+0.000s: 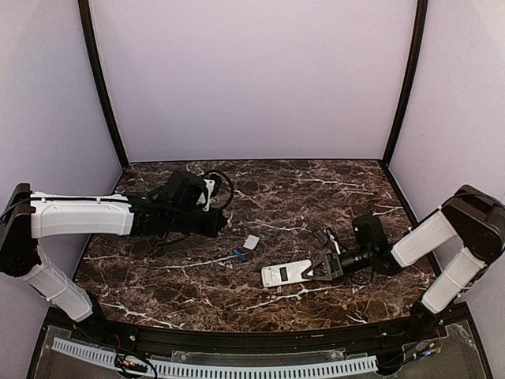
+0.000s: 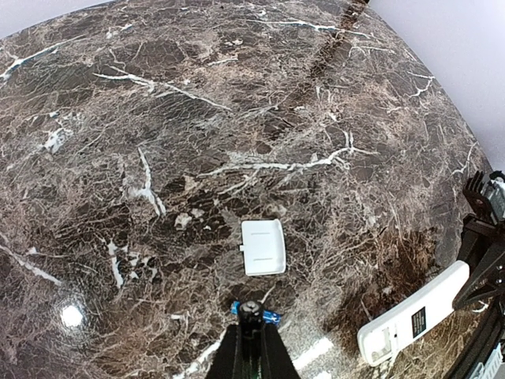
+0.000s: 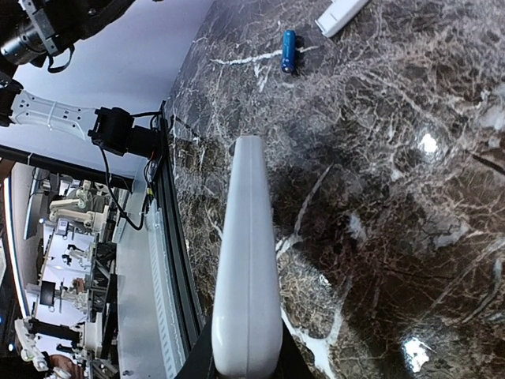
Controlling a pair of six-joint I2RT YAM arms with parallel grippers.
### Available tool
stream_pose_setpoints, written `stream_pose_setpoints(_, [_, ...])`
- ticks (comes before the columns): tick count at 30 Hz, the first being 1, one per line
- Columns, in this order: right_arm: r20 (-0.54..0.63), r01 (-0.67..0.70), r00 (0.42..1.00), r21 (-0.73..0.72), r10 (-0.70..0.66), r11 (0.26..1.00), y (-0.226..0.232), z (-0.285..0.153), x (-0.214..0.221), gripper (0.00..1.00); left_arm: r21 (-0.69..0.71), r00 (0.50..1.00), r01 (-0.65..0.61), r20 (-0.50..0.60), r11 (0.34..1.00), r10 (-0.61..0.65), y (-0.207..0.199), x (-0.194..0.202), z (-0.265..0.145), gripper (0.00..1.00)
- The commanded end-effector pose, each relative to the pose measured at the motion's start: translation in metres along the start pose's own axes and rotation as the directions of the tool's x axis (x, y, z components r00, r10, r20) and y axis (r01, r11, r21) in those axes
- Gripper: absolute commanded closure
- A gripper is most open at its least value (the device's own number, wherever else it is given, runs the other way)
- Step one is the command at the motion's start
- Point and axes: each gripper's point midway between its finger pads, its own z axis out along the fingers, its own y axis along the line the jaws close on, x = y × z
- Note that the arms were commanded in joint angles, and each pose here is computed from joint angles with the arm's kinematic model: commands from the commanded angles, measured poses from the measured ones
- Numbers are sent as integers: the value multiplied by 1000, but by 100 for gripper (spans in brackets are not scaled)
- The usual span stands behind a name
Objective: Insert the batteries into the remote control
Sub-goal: Place the remote control without batteries at the center of the board, then move the remote control without batteries to the center of the board.
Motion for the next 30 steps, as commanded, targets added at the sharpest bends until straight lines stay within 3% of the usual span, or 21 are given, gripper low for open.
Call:
stream_pose_setpoints(1, [-3, -36, 999, 8, 36, 999, -3, 8, 6, 83, 8, 1000, -12, 13, 1000, 12, 0, 0, -2, 99])
stream_pose_setpoints(3, [-11, -52, 999, 26, 52, 998, -5, 7, 9, 72, 6, 1000, -12, 9, 1000, 12, 0, 1, -1, 100])
stream_pose_setpoints(5, [-18, -56, 998, 67, 58, 996, -10, 5, 12, 52, 6, 1000, -10, 7, 1000, 10, 1, 2, 0, 100])
stream_pose_setpoints(10, [-43, -63, 996, 244, 75, 968, -25, -9, 16, 32, 16, 1000, -9, 4, 1000, 9, -1, 3, 1, 100])
stream_pose_setpoints(14, [-51, -28, 997, 411, 54, 911, -42, -24, 13, 30, 50, 1000, -17, -3, 999, 17, -6, 5, 2, 100])
stream_pose_setpoints(23, [-109, 79, 993, 422, -36, 903, -45, -14, -8, 28, 153, 999, -23, -27, 988, 28, -21, 15, 3, 100])
stream_pose_setpoints(25, [-133, 94, 990, 400, -44, 912, -44, -9, -9, 29, 152, 999, -22, -27, 988, 27, -21, 15, 2, 100])
stream_pose_setpoints(30, [-162, 95, 985, 185, -65, 978, -13, 6, -1, 35, 160, 1000, -19, -2, 987, 20, -22, 10, 1, 100])
